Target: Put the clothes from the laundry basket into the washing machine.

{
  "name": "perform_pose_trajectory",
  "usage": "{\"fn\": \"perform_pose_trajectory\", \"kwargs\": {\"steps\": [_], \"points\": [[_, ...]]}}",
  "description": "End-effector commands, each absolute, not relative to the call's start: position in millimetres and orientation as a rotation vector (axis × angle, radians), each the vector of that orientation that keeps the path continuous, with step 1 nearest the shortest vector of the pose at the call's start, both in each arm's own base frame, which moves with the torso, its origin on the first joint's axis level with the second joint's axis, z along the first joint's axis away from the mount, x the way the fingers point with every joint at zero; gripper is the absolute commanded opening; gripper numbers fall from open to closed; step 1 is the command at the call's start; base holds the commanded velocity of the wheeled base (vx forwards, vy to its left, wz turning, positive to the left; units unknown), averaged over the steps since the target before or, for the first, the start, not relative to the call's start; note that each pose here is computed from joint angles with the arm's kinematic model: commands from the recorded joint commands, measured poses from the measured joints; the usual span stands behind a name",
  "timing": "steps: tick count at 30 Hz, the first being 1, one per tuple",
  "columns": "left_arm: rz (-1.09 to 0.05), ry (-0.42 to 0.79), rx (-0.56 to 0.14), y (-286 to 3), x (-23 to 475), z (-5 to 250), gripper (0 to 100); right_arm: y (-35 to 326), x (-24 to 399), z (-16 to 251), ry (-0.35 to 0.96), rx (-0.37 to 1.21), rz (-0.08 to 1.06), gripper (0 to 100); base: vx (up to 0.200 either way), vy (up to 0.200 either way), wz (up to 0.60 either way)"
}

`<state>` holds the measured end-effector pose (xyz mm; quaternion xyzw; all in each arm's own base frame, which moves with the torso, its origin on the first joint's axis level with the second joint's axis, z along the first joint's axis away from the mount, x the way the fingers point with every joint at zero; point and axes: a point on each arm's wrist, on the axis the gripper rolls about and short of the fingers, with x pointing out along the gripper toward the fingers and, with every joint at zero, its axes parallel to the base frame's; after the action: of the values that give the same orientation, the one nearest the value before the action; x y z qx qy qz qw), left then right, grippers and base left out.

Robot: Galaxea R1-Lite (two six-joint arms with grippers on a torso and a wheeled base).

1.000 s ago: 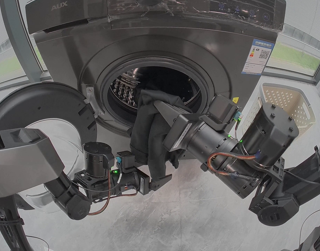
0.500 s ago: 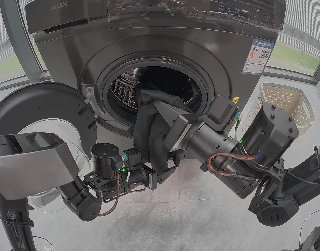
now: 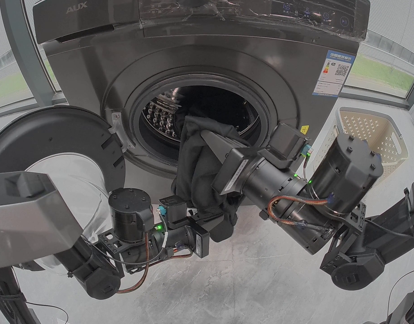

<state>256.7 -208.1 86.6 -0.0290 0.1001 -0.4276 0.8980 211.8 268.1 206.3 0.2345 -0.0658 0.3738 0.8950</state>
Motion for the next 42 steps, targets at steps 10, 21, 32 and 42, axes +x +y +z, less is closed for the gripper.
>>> {"fn": "perform_pose_trajectory", "kwargs": {"steps": [10, 21, 32, 42], "points": [[-0.969, 0.006, -0.109, -193.6, 206.5, 166.8, 0, 272.0, 217.9, 193.4, -0.106, 0.465, 0.763, 0, 0.000, 0.000, 0.00], [-0.962, 0.087, -0.090, -187.9, 198.6, 148.5, 0, 266.2, 215.4, 193.5, -0.113, 0.451, 0.757, 0, 0.000, 0.000, 0.00], [-0.905, 0.147, -0.076, -183.6, 200.1, 135.2, 100, 260.6, 211.5, 204.4, -0.140, 0.465, 0.761, 0, 0.000, 0.000, 0.00], [-0.815, 0.161, -0.078, -168.8, 216.7, 129.4, 100, 254.1, 208.3, 212.1, -0.159, 0.475, 0.759, 0, 0.000, 0.000, 0.00]]}}
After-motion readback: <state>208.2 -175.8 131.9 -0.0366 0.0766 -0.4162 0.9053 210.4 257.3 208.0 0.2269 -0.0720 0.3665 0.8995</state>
